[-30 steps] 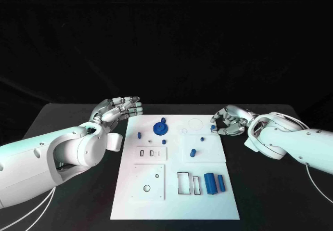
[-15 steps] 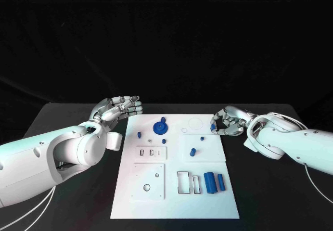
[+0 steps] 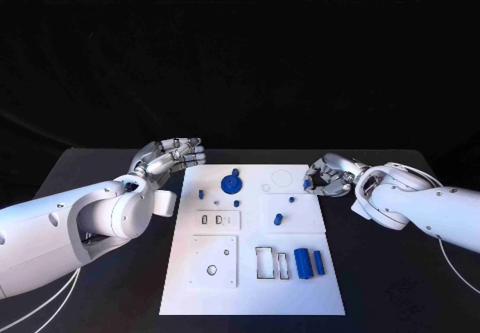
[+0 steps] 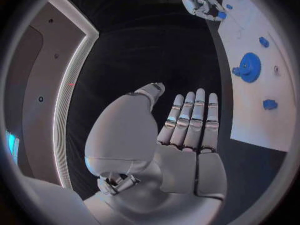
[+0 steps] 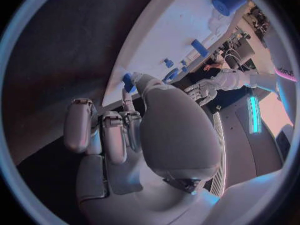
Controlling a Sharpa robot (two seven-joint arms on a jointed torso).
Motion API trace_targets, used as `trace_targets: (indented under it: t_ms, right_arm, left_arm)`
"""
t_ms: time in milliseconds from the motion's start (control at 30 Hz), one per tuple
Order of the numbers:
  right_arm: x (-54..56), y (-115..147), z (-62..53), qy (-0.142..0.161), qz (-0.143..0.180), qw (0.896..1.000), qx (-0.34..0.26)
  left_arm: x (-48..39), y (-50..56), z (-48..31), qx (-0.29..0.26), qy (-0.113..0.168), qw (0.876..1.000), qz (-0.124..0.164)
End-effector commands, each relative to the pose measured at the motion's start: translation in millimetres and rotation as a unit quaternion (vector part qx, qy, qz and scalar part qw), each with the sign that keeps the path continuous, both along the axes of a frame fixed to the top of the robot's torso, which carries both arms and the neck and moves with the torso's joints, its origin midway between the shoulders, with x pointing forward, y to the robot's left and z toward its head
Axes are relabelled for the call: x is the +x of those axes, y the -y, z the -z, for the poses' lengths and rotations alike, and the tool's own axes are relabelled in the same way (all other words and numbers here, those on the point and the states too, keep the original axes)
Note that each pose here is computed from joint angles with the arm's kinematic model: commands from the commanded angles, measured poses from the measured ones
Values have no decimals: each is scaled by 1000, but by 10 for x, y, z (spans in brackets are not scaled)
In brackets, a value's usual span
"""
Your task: Assemble the parts on the task board
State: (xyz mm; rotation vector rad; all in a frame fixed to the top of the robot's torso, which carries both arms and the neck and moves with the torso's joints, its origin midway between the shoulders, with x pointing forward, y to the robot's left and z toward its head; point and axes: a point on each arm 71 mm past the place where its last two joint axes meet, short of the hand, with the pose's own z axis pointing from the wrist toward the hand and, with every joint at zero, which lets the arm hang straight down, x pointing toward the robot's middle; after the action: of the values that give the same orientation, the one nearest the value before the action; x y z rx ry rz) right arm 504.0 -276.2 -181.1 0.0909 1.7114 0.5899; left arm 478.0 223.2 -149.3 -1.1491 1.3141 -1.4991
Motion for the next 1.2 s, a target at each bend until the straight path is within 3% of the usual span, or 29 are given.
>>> trace_targets:
  t_ms: [33, 500, 700, 933, 1200]
  right_arm:
    - [-1, -11, 13, -1, -3, 1000, -7]
    - [6, 15, -70, 52, 39, 998, 15]
    - [-70, -71, -111, 57, 46, 997, 27]
    - [-201, -368, -203, 51, 42, 997, 35]
    - [-315, -901, -254, 42, 10, 998, 35]
  left_arm:
    - [-3, 17, -14, -5, 4, 1000, 7]
    - [-1, 14, -12, -5, 3, 1000, 8]
    - [6, 0, -7, -4, 3, 1000, 6]
    - [17, -11, -1, -3, 2, 1000, 4]
    - [33, -12, 9, -2, 1, 1000, 3]
